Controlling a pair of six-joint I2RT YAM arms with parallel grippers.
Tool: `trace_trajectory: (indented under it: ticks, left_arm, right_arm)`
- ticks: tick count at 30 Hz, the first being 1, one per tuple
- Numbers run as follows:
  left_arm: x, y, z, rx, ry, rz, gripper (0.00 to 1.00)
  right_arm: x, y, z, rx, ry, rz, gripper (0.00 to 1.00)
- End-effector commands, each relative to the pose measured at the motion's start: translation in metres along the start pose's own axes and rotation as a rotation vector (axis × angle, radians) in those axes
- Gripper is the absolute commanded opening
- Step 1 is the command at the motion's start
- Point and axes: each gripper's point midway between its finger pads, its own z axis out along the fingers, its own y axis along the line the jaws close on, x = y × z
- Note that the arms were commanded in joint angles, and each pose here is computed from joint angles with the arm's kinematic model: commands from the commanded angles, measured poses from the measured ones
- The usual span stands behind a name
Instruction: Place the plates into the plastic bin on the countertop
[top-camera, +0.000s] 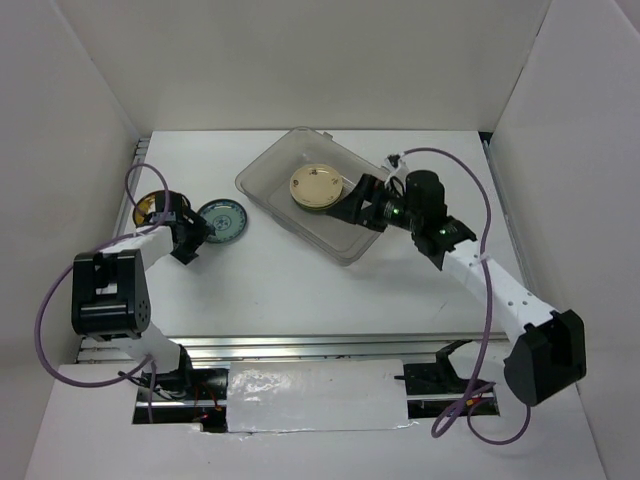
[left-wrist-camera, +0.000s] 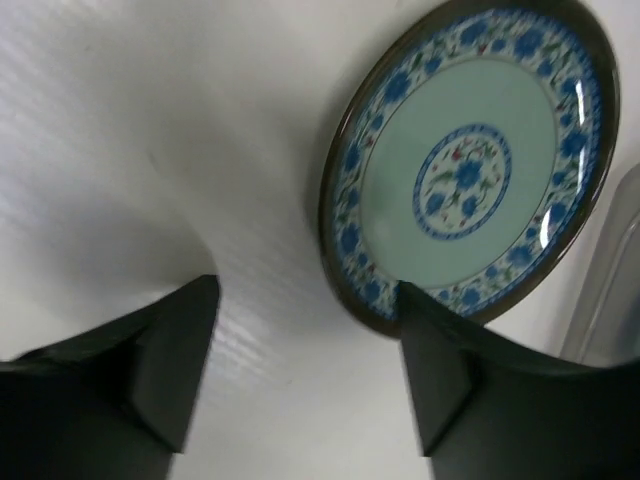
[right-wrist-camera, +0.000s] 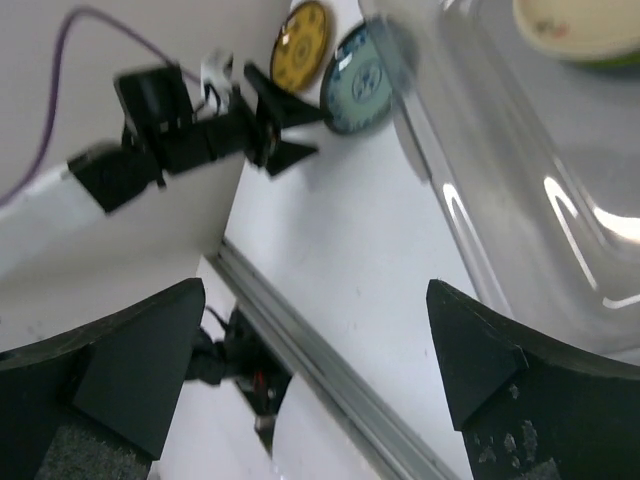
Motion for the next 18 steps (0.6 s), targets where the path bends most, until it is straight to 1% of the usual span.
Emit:
trace_trajectory:
  ticks: [1, 3, 4, 9, 11, 12, 15, 16, 17, 18]
  left_arm:
    - [-0.015, -0.011, 0.015, -0.001, -0.041, -0.043, 0.78]
    - [-0.013, -0.004, 0.021, -0.033, -0.036, -0.054, 0.75]
    - [-0.012, -0.003, 0.023, -0.039, -0.035, -0.062, 0.68]
    - [-0.007, 0.006, 0.037, -0.073, -0.025, -0.069, 0.62]
    - [-0.007, 0.007, 0.041, -0.074, -0.024, -0.068, 0.57]
    - [-0.006, 0.008, 0.042, -0.077, -0.024, -0.069, 0.44]
    - [-0.005, 0.007, 0.045, -0.074, -0.024, -0.070, 0.30]
    - [-0.004, 0.008, 0.045, -0.081, -0.019, -0.066, 0.19]
    - [-0.005, 0.008, 0.043, -0.087, -0.021, -0.067, 0.11]
    - [-0.003, 0.013, 0.038, -0.109, -0.015, -0.068, 0.00]
  right_arm:
    - [0.016, 0.018, -0.012, -0.109, -0.001, -0.038, 1.00]
    - [0.022, 0.017, -0.023, -0.108, -0.020, -0.036, 1.00]
    - [0.023, 0.018, -0.027, -0.112, -0.028, -0.035, 1.00]
    - [0.030, 0.018, -0.046, -0.098, -0.065, -0.048, 1.00]
    - [0.030, 0.022, -0.054, -0.113, -0.082, -0.057, 1.00]
    - [0.029, 0.024, -0.056, -0.118, -0.089, -0.061, 1.00]
    - [0.033, 0.027, -0.067, -0.122, -0.092, -0.061, 1.00]
    - [0.032, 0.032, -0.073, -0.134, -0.105, -0.070, 1.00]
    - [0.032, 0.033, -0.077, -0.131, -0.109, -0.071, 1.00]
    - [0.033, 0.034, -0.079, -0.132, -0.114, -0.074, 1.00]
